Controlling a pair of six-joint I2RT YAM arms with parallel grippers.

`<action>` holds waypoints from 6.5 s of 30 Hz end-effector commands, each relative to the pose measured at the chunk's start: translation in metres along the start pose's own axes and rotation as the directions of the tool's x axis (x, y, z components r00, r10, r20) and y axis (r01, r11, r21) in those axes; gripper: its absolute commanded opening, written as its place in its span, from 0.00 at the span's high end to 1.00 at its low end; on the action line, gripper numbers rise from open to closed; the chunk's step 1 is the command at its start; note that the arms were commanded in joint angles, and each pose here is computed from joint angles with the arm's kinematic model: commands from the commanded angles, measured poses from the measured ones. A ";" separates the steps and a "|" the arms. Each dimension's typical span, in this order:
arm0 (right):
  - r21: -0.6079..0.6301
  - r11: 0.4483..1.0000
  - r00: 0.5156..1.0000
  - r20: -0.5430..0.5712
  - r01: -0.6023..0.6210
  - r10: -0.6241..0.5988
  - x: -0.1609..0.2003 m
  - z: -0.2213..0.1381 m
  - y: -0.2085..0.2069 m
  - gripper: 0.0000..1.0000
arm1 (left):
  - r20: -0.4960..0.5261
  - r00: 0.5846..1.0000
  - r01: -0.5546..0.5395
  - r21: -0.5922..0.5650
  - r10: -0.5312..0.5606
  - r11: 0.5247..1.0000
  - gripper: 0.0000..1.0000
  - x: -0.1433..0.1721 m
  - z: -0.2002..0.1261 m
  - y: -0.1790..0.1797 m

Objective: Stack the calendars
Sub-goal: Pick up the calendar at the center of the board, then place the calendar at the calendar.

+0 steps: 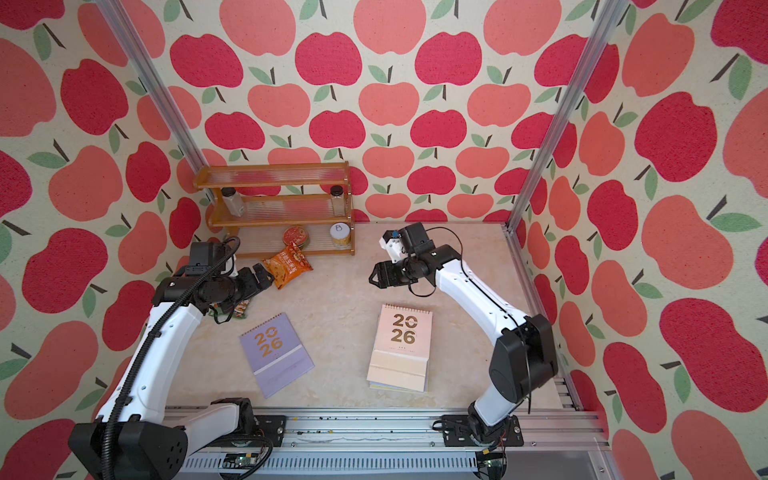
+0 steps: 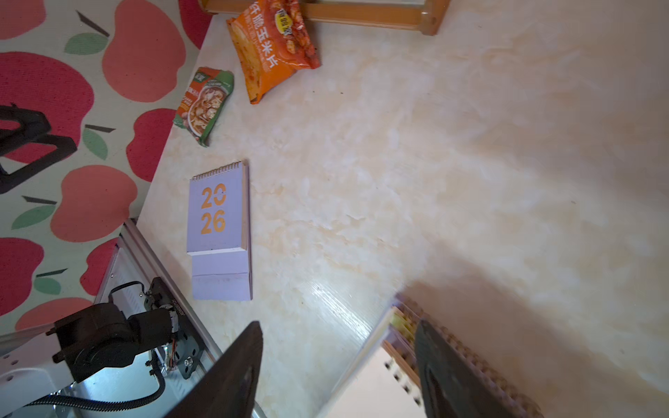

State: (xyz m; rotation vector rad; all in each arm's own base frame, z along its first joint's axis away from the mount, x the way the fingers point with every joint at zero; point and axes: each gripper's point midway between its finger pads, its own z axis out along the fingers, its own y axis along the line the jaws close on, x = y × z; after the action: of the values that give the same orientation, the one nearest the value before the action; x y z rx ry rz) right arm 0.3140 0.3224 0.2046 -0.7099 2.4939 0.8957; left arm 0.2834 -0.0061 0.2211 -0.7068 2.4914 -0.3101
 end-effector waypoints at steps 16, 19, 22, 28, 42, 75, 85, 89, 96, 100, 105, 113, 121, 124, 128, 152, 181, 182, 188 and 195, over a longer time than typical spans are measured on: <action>-0.298 0.954 0.968 -0.234 0.020 -0.094 0.024 0.133 0.055 0.32 | -0.062 0.933 0.354 -0.015 -0.355 0.935 0.00 0.101 0.016 0.068; -0.300 0.954 0.963 -0.257 0.000 -0.081 0.029 0.145 0.055 0.31 | -0.078 0.934 0.348 -0.007 -0.347 0.937 0.00 0.106 0.022 0.069; -0.300 0.954 0.960 -0.272 -0.016 -0.070 0.036 0.156 0.057 0.32 | -0.100 0.929 0.360 0.021 -0.356 0.933 0.01 0.109 0.028 0.065; -0.319 0.946 0.955 -0.293 -0.047 -0.051 0.045 0.175 0.069 0.32 | -0.176 0.905 0.382 -0.068 -0.388 0.922 0.01 0.125 0.050 0.078; -0.390 0.919 0.938 -0.336 -0.056 -0.086 0.050 0.199 0.105 0.31 | -0.191 0.841 0.483 -0.158 -0.507 0.861 0.01 0.124 0.100 0.107; -0.432 0.895 0.895 -0.435 -0.111 -0.099 0.093 0.229 0.124 0.32 | -0.210 0.882 0.444 0.073 -0.422 0.893 0.01 0.117 0.128 0.091; -0.407 0.906 0.887 -0.452 -0.113 -0.092 0.097 0.237 0.117 0.33 | -0.189 0.939 0.339 0.358 -0.288 0.870 0.01 0.088 0.115 0.042; -0.397 0.910 0.887 -0.454 -0.119 -0.082 0.095 0.238 0.110 0.33 | -0.159 0.955 0.296 0.429 -0.251 0.854 0.01 0.080 0.104 0.028; -0.375 0.919 0.889 -0.454 -0.124 -0.065 0.090 0.237 0.095 0.33 | -0.141 0.964 0.266 0.474 -0.226 0.840 0.00 0.081 0.098 0.022; -0.367 0.921 0.890 -0.452 -0.128 -0.057 0.087 0.236 0.088 0.33 | -0.150 0.965 0.261 0.501 -0.214 0.825 0.00 0.083 0.098 0.018; -0.359 0.924 0.894 -0.446 -0.129 -0.049 0.084 0.237 0.082 0.33 | -0.149 0.971 0.238 0.523 -0.188 0.818 0.02 0.083 0.095 0.013; -0.361 0.923 0.897 -0.439 -0.134 -0.041 0.082 0.238 0.078 0.33 | -0.132 0.981 0.195 0.576 -0.145 0.794 0.12 0.082 0.085 0.002; -0.359 0.923 0.897 -0.440 -0.141 -0.035 0.081 0.238 0.074 0.33 | -0.141 0.982 0.185 0.590 -0.125 0.786 0.10 0.085 0.084 -0.003; -0.356 0.924 0.897 -0.440 -0.141 -0.033 0.082 0.238 0.072 0.33 | -0.154 0.980 0.194 0.582 -0.127 0.789 0.12 0.087 0.089 -0.002; -0.352 0.924 0.898 -0.439 -0.147 -0.024 0.083 0.237 0.068 0.33 | -0.158 0.979 0.197 0.577 -0.129 0.793 0.33 0.087 0.091 -0.002; -0.443 0.871 0.972 0.007 0.213 -0.234 -0.040 0.098 0.090 0.29 | -0.043 0.997 0.083 0.639 -0.071 0.765 1.00 0.056 0.023 -0.032; -0.258 0.962 0.958 0.286 0.094 -0.017 -0.002 -0.056 0.062 0.09 | 0.192 0.938 -0.293 0.886 0.289 0.360 1.00 0.075 -0.102 -0.164; -0.255 0.961 0.956 0.292 0.101 -0.023 0.001 -0.063 0.065 0.09 | 0.198 0.936 -0.295 0.893 0.292 0.340 1.00 0.076 -0.107 -0.168; -0.261 0.957 0.942 0.333 0.128 -0.035 0.011 -0.096 0.079 0.08 | 0.233 0.921 -0.315 0.917 0.311 0.245 1.00 0.084 -0.125 -0.191; -0.310 0.935 0.931 0.362 0.174 -0.053 0.013 -0.117 0.102 0.08 | 0.276 0.916 -0.328 0.933 0.292 0.146 1.00 0.089 -0.147 -0.213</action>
State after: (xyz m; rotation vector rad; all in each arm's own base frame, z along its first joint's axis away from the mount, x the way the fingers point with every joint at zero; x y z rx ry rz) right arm 0.2342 0.3057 0.3306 -0.7075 1.9624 1.2671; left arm 0.2317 -0.2181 0.3308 0.3120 1.8985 -1.5046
